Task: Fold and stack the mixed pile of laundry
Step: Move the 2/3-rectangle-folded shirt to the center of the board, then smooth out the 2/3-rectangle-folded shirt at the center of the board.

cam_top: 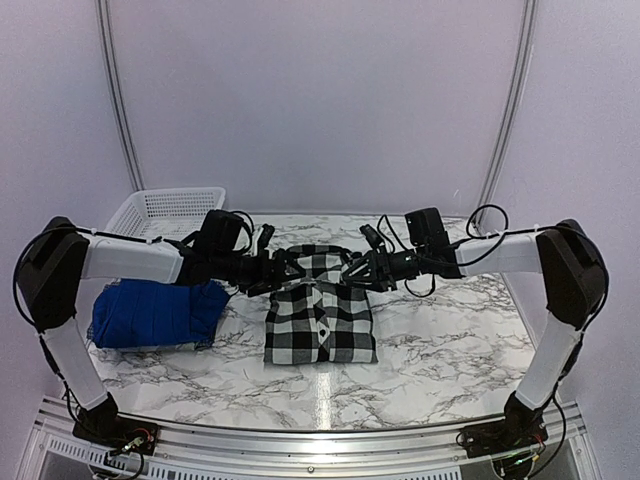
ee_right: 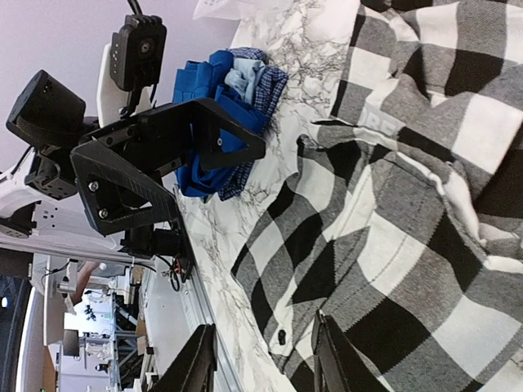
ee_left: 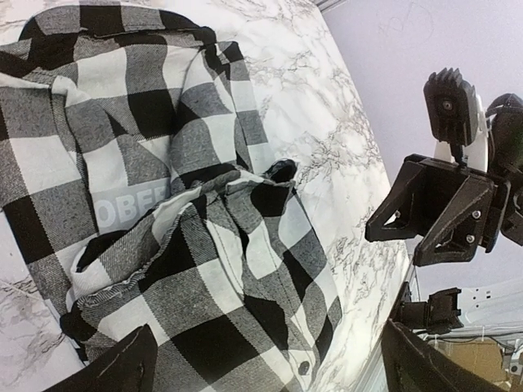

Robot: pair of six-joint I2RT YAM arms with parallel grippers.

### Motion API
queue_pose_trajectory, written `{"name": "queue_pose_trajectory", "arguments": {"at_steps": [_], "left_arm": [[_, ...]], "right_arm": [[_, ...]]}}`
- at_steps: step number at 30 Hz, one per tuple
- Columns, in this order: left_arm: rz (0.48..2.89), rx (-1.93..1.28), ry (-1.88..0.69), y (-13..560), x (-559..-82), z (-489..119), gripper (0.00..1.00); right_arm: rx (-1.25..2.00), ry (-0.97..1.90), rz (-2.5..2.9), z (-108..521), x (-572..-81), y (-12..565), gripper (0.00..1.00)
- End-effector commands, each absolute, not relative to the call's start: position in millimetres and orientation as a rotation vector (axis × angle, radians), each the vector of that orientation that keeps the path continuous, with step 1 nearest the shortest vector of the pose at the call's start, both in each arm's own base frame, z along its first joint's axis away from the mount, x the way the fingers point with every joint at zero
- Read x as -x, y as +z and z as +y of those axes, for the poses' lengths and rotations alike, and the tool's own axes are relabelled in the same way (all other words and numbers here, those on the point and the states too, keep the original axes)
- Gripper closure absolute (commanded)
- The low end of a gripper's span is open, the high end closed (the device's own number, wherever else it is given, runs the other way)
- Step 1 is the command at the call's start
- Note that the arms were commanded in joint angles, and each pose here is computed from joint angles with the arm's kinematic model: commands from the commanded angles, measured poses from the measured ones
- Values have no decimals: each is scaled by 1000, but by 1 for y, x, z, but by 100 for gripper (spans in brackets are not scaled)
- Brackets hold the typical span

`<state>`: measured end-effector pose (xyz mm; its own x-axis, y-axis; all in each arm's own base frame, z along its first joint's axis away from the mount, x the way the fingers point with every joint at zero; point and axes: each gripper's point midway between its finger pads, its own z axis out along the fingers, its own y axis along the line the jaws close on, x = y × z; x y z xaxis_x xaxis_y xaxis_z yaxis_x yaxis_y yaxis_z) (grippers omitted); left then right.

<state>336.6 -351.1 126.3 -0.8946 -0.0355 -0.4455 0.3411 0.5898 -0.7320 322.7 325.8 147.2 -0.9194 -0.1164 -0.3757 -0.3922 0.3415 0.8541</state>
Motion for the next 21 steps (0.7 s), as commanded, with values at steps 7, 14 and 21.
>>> {"name": "queue_pose_trajectory", "arguments": {"at_steps": [7,14,21], "left_arm": [[2428,-214,-1231,104,-369,-389,1],[2527,-104,-1149,40,-397,-379,1],[2362,-236,-1166,121,-375,-363,1]], "right_arm": [[463,1759,2343,367,-336,116,62],[375,1751,2444,363,-365,51,62],[508,1764,2366,361,-330,119,53]]}}
